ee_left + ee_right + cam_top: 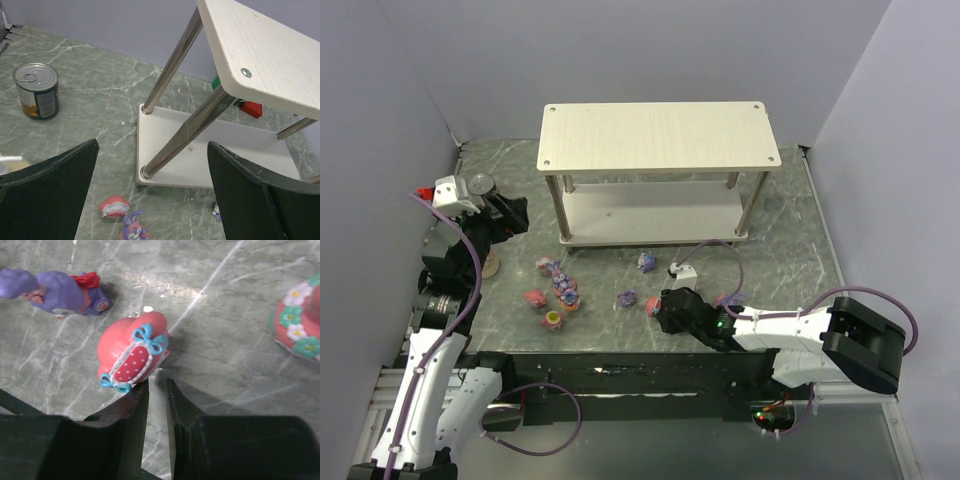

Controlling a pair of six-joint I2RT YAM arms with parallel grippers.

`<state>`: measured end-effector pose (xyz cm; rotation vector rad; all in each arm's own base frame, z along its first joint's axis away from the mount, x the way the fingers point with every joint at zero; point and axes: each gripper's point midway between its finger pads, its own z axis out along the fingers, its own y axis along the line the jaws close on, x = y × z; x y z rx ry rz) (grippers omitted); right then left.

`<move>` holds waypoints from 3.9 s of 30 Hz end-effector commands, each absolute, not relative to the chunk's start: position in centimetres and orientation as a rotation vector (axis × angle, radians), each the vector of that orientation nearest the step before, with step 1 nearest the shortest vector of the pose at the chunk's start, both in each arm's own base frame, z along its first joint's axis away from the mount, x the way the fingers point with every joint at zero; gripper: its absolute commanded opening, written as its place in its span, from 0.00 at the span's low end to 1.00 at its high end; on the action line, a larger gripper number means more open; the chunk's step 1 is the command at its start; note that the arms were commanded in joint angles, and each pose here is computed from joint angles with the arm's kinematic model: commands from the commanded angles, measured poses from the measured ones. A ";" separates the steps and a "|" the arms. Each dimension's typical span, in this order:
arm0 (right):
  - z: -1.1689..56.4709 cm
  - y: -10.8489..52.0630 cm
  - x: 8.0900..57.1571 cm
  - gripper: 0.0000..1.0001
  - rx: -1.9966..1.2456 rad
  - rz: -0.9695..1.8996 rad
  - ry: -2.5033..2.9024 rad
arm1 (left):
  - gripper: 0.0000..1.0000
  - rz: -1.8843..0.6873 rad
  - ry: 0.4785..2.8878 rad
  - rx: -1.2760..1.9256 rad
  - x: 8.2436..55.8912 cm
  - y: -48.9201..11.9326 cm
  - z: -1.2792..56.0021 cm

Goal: Place and organize the plastic toys onto the shelf

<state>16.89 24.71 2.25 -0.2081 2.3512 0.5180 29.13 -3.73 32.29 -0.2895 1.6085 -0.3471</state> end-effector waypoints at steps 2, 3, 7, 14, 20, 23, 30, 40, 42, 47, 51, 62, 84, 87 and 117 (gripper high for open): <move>4.2 27.3 17.1 0.25 -0.188 0.641 2.300 | 0.96 -0.338 1.587 -0.281 29.2 -3.6 32.9; 4.5 27.7 17.1 0.25 -0.189 0.665 2.290 | 0.96 -0.337 1.592 -0.281 29.3 -3.6 32.8; 4.4 28.4 17.1 0.25 -0.221 0.668 2.292 | 0.96 -0.339 1.590 -0.280 29.2 -3.7 32.8; 3.5 27.2 16.5 0.24 -0.198 0.590 2.345 | 0.96 -0.343 1.592 -0.275 29.2 -3.8 32.6; 2.2 26.1 14.9 0.43 -0.305 0.568 2.340 | 0.96 -0.354 1.593 -0.263 29.2 -4.0 32.6; 0.6 25.5 13.7 0.53 -0.394 0.526 2.334 | 0.96 -0.355 1.598 -0.261 29.2 -4.0 32.6; -2.4 23.8 14.2 0.63 -0.385 0.354 2.291 | 0.96 -0.357 1.608 -0.259 29.3 -4.1 32.5; -4.8 21.5 15.7 0.78 -0.327 0.143 2.275 | 0.96 -0.360 1.608 -0.249 29.4 -4.3 32.6; -4.7 21.4 15.6 0.79 -0.313 0.136 2.278 | 0.96 -0.362 1.613 -0.248 29.4 -4.3 32.5; -4.4 19.7 15.6 0.83 -0.265 0.078 2.271 | 0.96 -0.368 1.621 -0.241 29.6 -4.5 32.3; -3.9 19.9 15.6 0.86 -0.278 0.117 2.246 | 0.96 -0.371 1.622 -0.237 29.6 -4.6 32.3; -5.1 24.0 16.2 0.93 -0.557 0.212 2.217 | 0.96 -0.376 1.627 -0.231 29.7 -4.8 32.2; -5.3 24.7 17.6 0.55 -0.620 0.249 2.204 | 0.96 -0.370 1.637 -0.225 29.8 -4.8 32.0; -4.7 24.6 17.6 0.34 -0.597 0.246 2.197 | 0.96 -0.371 1.641 -0.224 29.8 -4.9 31.9; 35.2 21.1 27.3 0.00 -0.098 0.217 1.740 | 0.96 -0.419 1.622 -0.188 29.1 -5.7 32.6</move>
